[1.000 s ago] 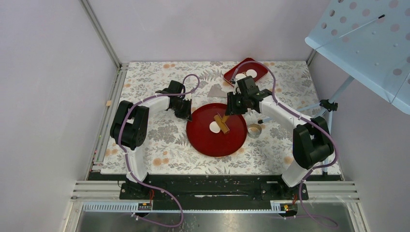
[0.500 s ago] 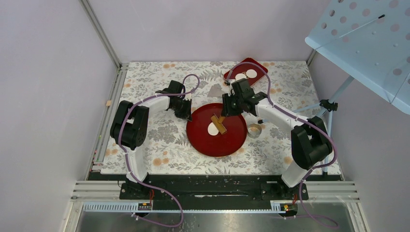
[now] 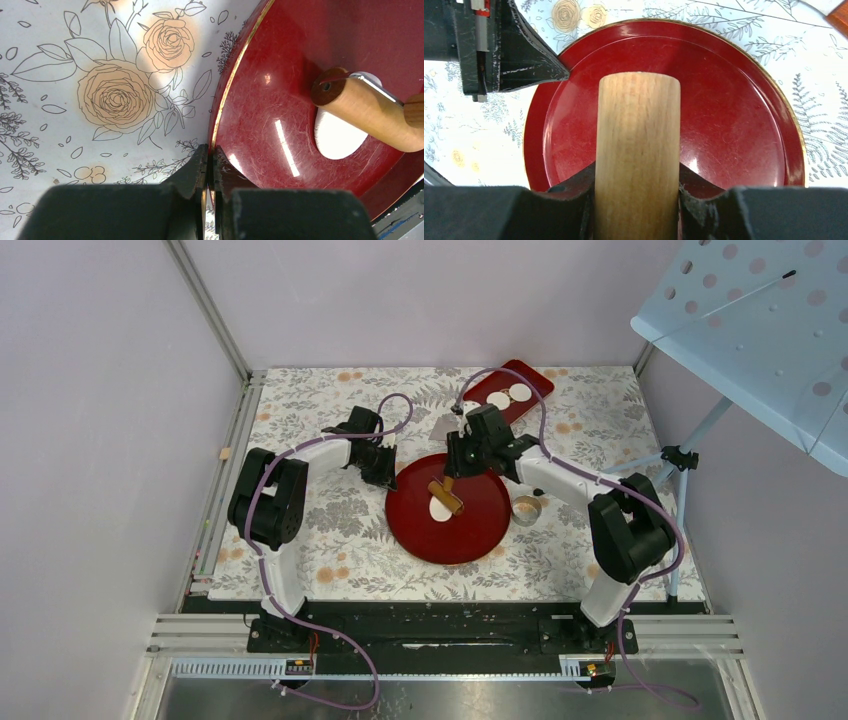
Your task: Roll out the dumpling wrappers from the dough
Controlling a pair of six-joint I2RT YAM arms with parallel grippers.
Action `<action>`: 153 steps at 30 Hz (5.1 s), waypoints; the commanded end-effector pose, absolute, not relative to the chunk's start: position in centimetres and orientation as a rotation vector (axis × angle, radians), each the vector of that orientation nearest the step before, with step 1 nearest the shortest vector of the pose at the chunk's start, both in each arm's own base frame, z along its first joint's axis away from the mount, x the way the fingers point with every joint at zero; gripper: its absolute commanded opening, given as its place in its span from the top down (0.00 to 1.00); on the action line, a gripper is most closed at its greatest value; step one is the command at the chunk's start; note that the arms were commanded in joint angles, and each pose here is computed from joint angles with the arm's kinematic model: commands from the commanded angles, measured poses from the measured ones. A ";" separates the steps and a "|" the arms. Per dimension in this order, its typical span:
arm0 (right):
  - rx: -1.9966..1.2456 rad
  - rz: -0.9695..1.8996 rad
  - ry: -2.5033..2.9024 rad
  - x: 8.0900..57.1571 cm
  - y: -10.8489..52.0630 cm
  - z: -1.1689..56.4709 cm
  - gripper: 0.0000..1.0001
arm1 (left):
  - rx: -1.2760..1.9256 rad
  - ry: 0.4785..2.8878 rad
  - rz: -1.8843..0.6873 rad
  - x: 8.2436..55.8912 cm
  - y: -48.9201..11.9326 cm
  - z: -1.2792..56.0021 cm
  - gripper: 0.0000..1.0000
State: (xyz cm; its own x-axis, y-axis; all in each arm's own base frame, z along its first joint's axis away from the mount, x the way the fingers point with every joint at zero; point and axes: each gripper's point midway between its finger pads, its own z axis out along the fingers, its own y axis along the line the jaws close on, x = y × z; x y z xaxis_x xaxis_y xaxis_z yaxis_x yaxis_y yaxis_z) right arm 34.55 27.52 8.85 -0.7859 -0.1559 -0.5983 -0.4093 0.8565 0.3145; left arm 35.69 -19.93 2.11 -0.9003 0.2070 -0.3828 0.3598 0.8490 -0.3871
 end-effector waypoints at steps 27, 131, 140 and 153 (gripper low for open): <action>-0.539 0.768 2.324 28.3 27.7 15.4 1.00 | 0.417 2.734 -0.642 35.5 -19.4 1.3 1.00; -0.681 0.952 2.232 26.7 33.3 16.0 1.00 | 0.408 2.730 -0.667 35.7 -19.2 1.5 1.00; -0.540 0.809 2.132 32.7 30.5 18.6 1.00 | 0.402 2.733 -0.663 35.7 -19.2 1.4 1.00; -0.569 0.494 2.298 34.1 27.6 6.9 1.00 | 0.406 2.730 -0.666 35.7 -19.2 1.4 1.00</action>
